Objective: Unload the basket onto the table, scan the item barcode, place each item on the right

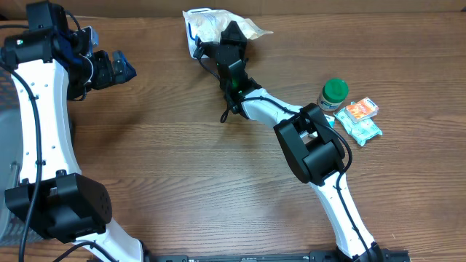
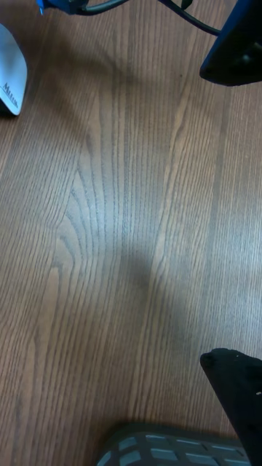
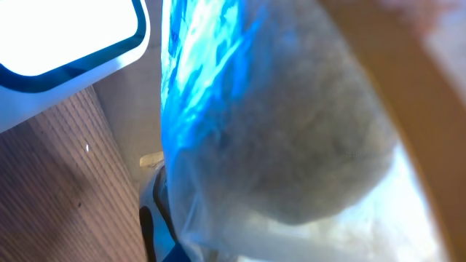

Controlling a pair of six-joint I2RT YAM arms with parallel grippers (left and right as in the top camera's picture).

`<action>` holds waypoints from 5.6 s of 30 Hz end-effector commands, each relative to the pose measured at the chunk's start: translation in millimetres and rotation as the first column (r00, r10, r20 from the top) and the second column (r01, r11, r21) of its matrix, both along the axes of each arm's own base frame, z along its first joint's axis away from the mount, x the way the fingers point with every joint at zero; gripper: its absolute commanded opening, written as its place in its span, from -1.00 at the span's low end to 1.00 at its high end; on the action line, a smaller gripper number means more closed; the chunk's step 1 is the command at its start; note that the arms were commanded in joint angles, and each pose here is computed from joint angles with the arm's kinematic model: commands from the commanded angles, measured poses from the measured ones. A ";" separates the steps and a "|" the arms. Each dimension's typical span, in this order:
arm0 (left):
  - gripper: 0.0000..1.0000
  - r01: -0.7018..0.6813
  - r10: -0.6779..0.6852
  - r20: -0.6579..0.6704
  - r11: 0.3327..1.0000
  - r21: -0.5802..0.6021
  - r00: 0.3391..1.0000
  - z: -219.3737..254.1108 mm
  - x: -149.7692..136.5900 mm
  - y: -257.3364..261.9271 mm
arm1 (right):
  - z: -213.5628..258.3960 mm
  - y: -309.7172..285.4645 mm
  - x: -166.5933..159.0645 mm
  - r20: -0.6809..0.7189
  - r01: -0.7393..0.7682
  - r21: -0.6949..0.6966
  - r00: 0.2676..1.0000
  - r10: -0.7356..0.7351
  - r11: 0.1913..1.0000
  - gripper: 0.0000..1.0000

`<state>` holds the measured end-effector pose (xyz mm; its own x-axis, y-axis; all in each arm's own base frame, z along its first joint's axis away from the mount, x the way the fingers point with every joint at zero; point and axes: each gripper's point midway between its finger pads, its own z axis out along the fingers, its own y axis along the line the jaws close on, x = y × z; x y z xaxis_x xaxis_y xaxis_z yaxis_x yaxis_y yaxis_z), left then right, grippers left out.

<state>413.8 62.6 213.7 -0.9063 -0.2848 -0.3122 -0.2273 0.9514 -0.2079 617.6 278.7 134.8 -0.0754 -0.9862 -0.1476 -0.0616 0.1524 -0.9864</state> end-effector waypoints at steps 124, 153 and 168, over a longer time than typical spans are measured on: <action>0.99 0.021 -0.021 -0.004 1.000 0.005 1.000 -2.8 2.1 -3.5 | 223.6 -203.0 -338.6 -0.602 0.579 0.798 0.777 0.186 0.166 1.00; 0.99 0.021 -0.021 -0.004 1.000 0.005 1.000 -2.8 2.1 -3.5 | 55.5 -240.9 -375.2 0.112 -0.110 0.994 0.989 0.100 -0.026 1.00; 0.99 0.025 -0.025 -0.004 1.000 0.005 1.000 -2.8 2.3 -5.5 | 35.8 -239.5 -374.4 0.043 -0.039 0.999 0.993 0.107 -0.038 1.00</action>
<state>413.9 59.1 212.9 -0.9095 -0.2773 -0.3097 -0.2200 0.9532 -0.2075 242.9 41.3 171.4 -0.0606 0.1675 -0.9840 -0.1835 0.9672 0.1760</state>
